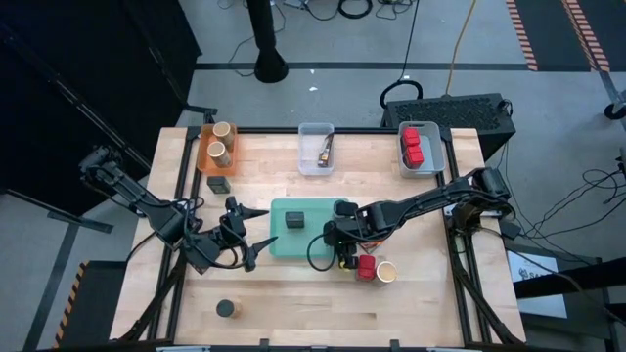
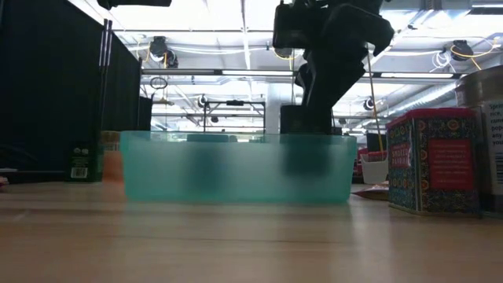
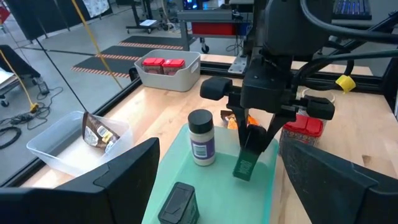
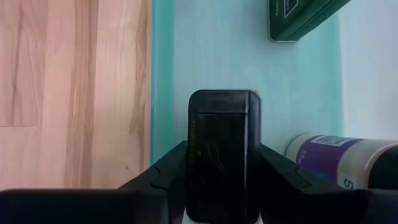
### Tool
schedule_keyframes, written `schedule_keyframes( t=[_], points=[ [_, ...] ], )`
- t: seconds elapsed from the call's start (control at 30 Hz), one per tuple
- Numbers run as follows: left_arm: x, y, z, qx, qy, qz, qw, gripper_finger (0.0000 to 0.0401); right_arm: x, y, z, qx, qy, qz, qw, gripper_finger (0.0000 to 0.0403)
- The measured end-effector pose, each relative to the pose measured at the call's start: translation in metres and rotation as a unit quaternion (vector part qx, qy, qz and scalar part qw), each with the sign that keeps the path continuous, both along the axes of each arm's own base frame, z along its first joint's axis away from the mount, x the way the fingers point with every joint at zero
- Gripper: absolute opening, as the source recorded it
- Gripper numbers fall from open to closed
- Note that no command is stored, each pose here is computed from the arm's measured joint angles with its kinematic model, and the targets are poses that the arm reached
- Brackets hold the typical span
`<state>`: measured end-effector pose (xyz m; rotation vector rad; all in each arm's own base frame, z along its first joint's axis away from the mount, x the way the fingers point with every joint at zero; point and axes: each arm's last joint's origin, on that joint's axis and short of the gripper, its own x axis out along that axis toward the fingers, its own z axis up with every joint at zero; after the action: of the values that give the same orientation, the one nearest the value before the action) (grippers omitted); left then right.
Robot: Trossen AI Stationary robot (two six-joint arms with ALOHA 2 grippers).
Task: Sort spices by type
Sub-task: Put the bottom black spice can into the green bin, then put the right orange spice pack into the transparent bin
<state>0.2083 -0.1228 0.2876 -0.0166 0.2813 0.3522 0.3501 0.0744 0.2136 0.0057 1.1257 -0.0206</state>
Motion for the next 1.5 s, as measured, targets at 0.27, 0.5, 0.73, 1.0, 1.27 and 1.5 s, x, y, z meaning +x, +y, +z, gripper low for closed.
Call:
schedule_keyframes(
  t=[0.27, 0.5, 0.73, 1.0, 1.27, 1.5],
  points=[
    [0.000, 0.000, 0.000, 0.000, 0.000, 0.000, 1.000, 0.0333, 0.002, 0.000, 0.001, 0.002, -0.010, 0.000, 1.000, 0.0134],
    [0.000, 0.000, 0.000, 0.000, 0.000, 0.000, 1.000, 0.0333, 0.002, 0.000, 0.001, 0.002, -0.010, -0.002, 1.000, 0.0151],
    [0.000, 0.000, 0.000, 0.000, 0.000, 0.000, 1.000, 0.0333, 0.005, 0.001, -0.004, 0.002, -0.006, -0.005, 1.000, 0.0174],
    [0.000, 0.000, 0.000, 0.000, 0.000, 0.000, 1.000, 0.0333, 0.005, 0.001, -0.006, 0.002, -0.002, -0.006, 1.000, 0.0188],
    [0.000, -0.001, 0.000, -0.018, 0.001, -0.012, 1.000, 0.0333, 0.008, 0.001, 0.009, -0.009, -0.004, -0.011, 1.000, 0.0190],
    [0.000, -0.003, -0.002, -0.067, 0.007, -0.046, 0.997, 0.0333, 0.007, -0.001, 0.035, -0.044, 0.012, -0.008, 0.999, 0.0190]
  ],
)
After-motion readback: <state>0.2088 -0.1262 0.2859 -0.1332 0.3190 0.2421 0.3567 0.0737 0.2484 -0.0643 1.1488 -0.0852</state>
